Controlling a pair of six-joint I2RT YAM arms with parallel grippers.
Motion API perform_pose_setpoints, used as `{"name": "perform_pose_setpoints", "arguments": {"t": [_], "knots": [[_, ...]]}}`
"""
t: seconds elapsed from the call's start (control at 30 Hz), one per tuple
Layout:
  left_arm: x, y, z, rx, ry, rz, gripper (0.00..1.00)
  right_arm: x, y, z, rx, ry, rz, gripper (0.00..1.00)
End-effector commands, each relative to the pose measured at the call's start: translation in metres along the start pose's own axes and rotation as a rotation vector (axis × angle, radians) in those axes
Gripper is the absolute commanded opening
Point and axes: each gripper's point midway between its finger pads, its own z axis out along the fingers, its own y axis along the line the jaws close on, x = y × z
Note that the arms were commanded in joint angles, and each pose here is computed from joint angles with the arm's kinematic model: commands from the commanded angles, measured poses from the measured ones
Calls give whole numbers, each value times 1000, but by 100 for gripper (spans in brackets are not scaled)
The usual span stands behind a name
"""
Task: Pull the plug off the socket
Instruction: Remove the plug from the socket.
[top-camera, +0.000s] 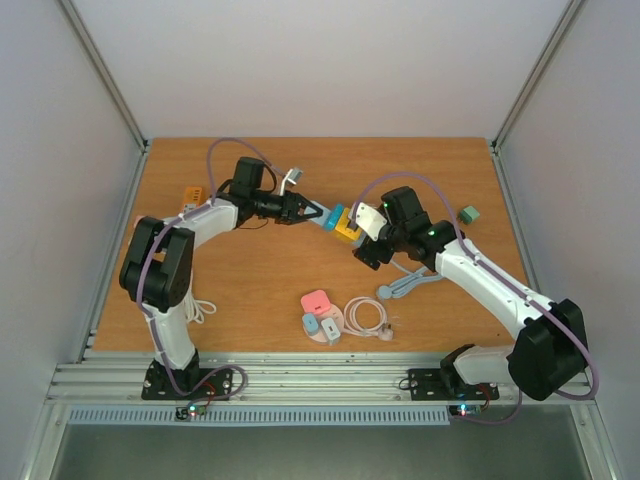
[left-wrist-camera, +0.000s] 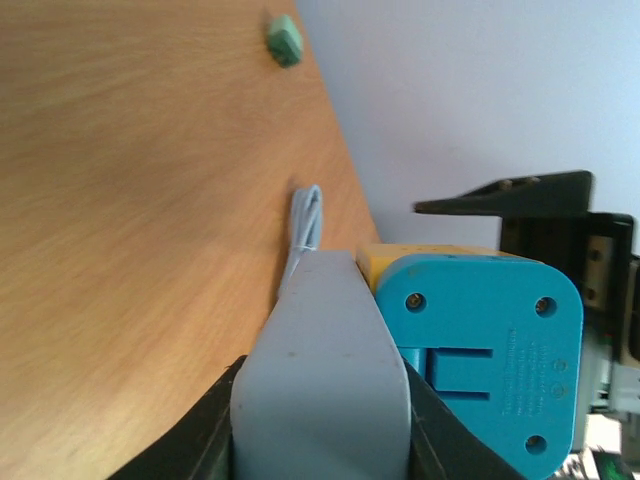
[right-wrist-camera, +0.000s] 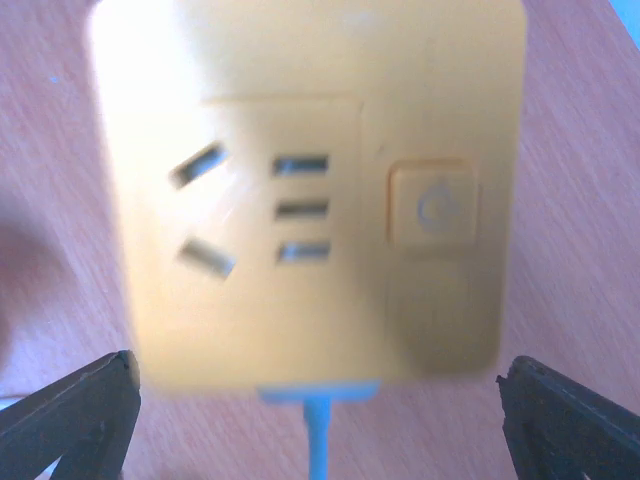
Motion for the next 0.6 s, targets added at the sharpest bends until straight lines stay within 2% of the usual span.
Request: {"name": "perform_pose_setpoints", "arguments": {"t": [0.0, 0.23, 0.37, 0.57], "knots": [[-20, -16, -35, -80, -87, 121, 0, -15, 7, -19, -50, -30, -32, 99], [-4, -12, -46, -130, -55, 113, 0, -35, 3, -26, -58, -48, -18, 98], [9, -9, -50, -183, -17, 145, 0, -46, 3, -15, -37, -33, -43, 98], [15, -22, -53, -146, -20, 192, 0, -58, 14, 5, -50, -17, -53, 99]]}}
